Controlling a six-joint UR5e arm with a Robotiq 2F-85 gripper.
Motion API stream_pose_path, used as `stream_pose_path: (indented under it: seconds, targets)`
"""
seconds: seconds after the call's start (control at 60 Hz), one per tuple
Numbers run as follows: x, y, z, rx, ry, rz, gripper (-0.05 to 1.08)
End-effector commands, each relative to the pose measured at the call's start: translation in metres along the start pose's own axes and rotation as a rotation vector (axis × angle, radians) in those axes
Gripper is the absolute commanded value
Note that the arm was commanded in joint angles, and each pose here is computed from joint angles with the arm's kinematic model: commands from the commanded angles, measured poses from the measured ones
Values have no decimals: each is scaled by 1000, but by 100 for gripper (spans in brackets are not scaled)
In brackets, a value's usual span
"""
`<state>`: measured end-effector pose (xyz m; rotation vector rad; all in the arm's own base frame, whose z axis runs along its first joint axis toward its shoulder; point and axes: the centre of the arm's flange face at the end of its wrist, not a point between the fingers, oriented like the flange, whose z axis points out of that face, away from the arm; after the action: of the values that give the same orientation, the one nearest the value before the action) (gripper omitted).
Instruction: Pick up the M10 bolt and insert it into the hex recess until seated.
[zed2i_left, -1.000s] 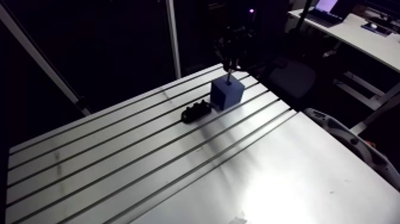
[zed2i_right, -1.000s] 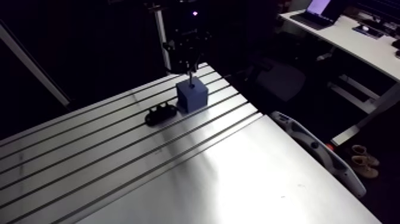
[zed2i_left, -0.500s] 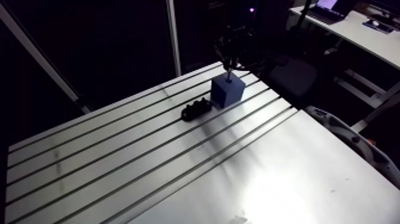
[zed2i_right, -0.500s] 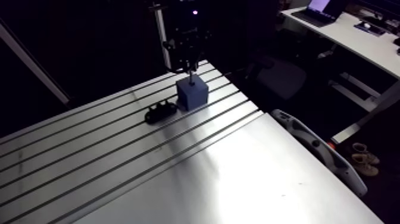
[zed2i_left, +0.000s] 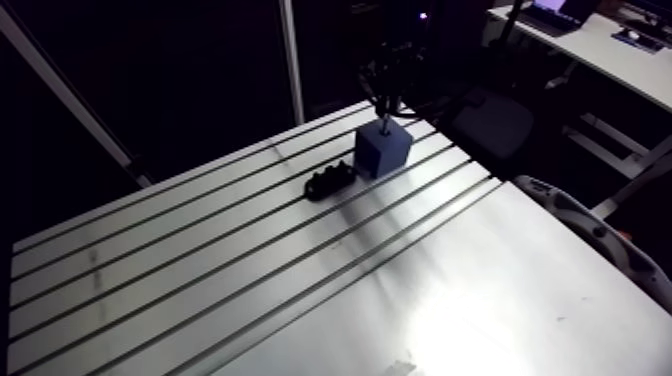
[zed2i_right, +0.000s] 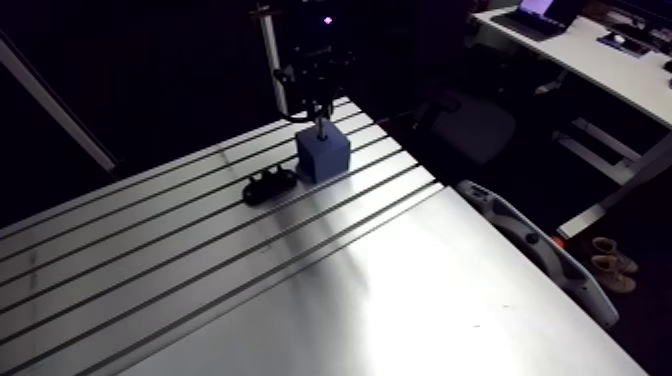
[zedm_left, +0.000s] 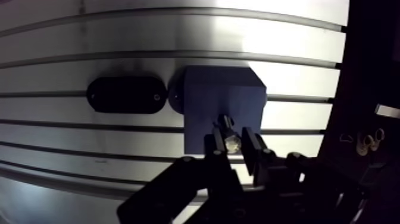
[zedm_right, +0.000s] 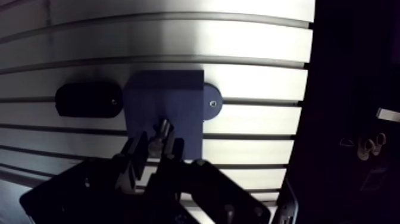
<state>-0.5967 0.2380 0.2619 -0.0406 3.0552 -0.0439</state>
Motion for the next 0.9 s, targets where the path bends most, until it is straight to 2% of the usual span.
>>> stream_pose_path:
  seconds: [0.017, 0.333, 0.9]
  targets:
    - [-1, 0, 1, 1, -2, -4, 92]
    - [0, 1, 2, 0, -3, -4, 93]
    - [0, -1, 7, 9, -8, -6, 94]
